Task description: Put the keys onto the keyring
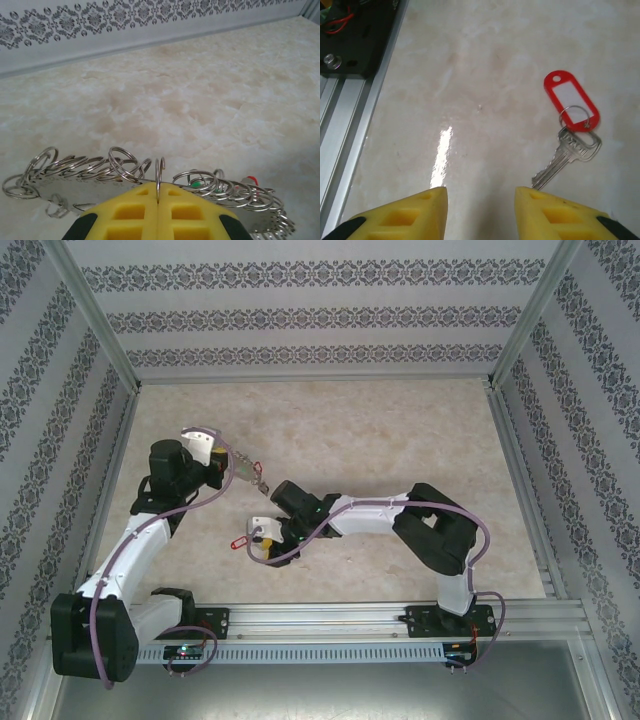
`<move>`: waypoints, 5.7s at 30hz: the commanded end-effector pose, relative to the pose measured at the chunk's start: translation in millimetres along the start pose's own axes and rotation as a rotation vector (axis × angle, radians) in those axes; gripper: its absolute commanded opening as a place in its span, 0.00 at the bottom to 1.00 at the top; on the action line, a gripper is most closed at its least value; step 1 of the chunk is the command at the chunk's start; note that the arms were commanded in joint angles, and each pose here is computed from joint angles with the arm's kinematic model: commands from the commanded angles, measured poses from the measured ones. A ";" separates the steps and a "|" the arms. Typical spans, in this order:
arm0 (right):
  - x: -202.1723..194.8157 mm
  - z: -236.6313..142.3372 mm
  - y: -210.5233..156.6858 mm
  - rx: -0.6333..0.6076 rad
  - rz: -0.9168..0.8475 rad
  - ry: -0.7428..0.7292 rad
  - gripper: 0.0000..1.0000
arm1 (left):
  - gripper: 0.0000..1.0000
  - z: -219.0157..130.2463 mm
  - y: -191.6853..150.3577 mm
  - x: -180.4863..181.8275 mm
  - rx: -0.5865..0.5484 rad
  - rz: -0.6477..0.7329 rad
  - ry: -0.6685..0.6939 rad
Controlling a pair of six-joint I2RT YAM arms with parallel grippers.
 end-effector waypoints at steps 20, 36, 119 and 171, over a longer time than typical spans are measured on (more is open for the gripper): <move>-13.6 44.1 4.2 0.039 0.006 -0.247 0.30 | 0.00 -13.8 14.6 12.7 -0.134 -0.102 0.045; -28.1 57.3 24.4 0.035 0.034 -0.274 0.41 | 0.00 -18.0 3.0 28.6 -0.102 -0.158 0.195; -58.8 -131.6 -125.4 0.135 0.899 -0.566 0.30 | 0.00 -1.5 -5.6 -7.5 0.012 -0.026 -0.098; 1.8 -218.3 -67.3 -0.451 0.346 -0.419 0.00 | 0.00 6.0 21.4 -112.6 0.029 0.471 -0.685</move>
Point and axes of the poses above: each hand's point on the last joint's axis, 136 mm out from that joint toward the fingers, its own z axis out along the fingers, its own x axis along the line the jaws close on, y = z × x, the point moved 9 cm from there along -z, back along the fingers, and after that the axes turned 5 degrees about -z, right-handed, at the moved point
